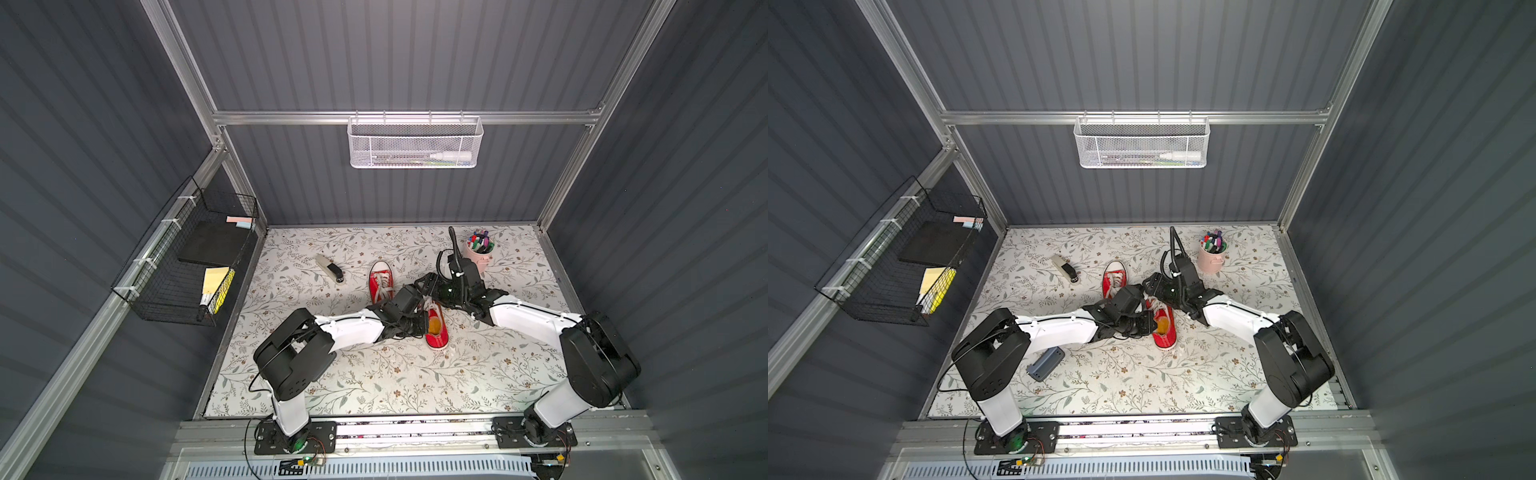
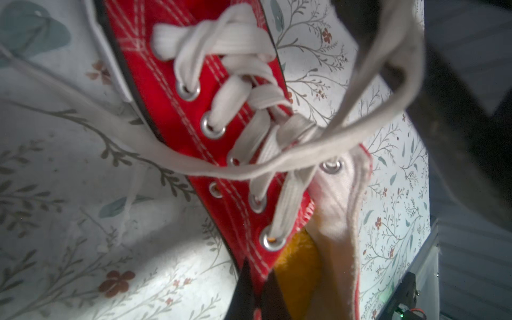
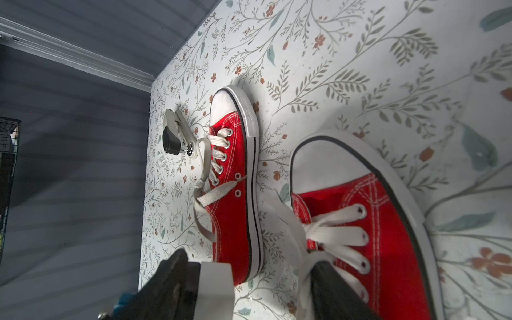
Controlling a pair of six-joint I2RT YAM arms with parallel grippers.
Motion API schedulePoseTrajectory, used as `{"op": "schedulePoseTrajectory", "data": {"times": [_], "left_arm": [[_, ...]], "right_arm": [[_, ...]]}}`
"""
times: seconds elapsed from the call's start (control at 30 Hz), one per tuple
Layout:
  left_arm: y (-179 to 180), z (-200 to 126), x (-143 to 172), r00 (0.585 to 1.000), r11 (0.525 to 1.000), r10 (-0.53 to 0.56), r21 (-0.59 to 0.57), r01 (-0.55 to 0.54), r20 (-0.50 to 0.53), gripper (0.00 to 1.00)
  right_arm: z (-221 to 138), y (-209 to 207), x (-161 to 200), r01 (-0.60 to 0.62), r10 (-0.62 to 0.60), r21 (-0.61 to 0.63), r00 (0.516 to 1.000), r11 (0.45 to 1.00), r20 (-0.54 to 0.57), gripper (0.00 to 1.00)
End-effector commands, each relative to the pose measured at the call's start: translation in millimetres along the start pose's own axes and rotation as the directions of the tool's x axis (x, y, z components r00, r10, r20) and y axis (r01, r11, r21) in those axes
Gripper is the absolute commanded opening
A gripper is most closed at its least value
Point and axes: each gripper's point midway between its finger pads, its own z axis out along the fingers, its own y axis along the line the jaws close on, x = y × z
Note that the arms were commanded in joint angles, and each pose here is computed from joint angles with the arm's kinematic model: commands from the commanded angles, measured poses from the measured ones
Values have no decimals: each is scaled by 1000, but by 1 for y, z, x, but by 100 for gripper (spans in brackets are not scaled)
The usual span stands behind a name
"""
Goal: Remove the insole from the shoe
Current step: Untie the shoelace on the shoe, then remove the insole from the shoe.
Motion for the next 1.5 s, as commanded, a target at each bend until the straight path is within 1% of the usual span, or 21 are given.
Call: {"op": "schedulePoseTrajectory", "data": {"times": [0.0, 0.13, 0.23, 0.4, 0.53, 0.63, 0.73, 0.8, 0.9, 0.97, 1.07, 1.13, 1.2, 1.27, 1.33, 1.43, 1.47], "left_arm": [[-13, 5, 35, 987, 996, 73, 58, -65, -146, 0], [-10, 0, 42, 979, 995, 94, 56, -85, -179, 0], [-6, -5, 49, 974, 994, 107, 52, -99, -200, 0], [0, -16, 61, 969, 994, 105, 49, -96, -223, 0], [4, -21, 61, 971, 995, 97, 40, -91, -217, 0], [4, -18, 57, 975, 996, 89, 43, -82, -203, 0], [0, -12, 47, 982, 996, 81, 46, -75, -173, 0], [-4, -8, 36, 989, 997, 66, 47, -61, -130, 0], [-12, -4, 16, 998, 998, 46, 44, -44, -51, 0], [-18, -2, 4, 1000, 998, 14, 65, -14, -1, 0], [-22, 3, -9, 999, 998, 8, 60, -10, 45, 0], [-23, 6, -16, 997, 998, 3, 57, -8, 73, 0], [-23, 8, -17, 997, 998, -9, 62, 3, 82, 0], [-23, 11, -19, 996, 998, -15, 63, 9, 89, 1], [-22, 13, -20, 996, 998, -18, 64, 13, 88, 1], [-23, 16, -19, 996, 997, -23, 70, 17, 83, 2], [-24, 17, -20, 996, 997, -25, 74, 19, 83, 2]], "right_arm": [[6, 11, -26, 62, -61, -10, 993, 998, 102, 69], [34, 8, -42, 77, -80, 34, 990, 996, 115, 70], [53, 8, -58, 109, -116, 55, 984, 992, 134, 70], [72, 10, -73, 172, -181, 78, 975, 982, 131, 71], [74, 5, -77, 185, -195, 90, 973, 979, 122, 74], [69, 5, -82, 208, -219, 94, 967, 974, 131, 75], [53, 17, -95, 258, -267, 81, 952, 963, 150, 75], [33, 27, -95, 286, -295, 93, 948, 954, 118, 74], [-4, 27, -73, 321, -322, 121, 947, 939, -14, 69], [-32, 13, -44, 322, -304, 171, 945, 931, -125, 64], [-74, -19, 5, 303, -214, 284, 928, 910, -304, 56], [-99, -34, 35, 282, -139, 318, 904, 905, -405, 50], [-119, -43, 58, 275, -92, 335, 877, 901, -472, 40], [-133, -45, 73, 272, -68, 332, 854, 903, -516, 32], [-137, -43, 81, 262, -54, 315, 840, 912, -540, 30], [-129, -42, 87, 251, -44, 292, 823, 923, -567, 29], [-125, -36, 91, 229, -33, 264, 809, 937, -587, 28]]}}
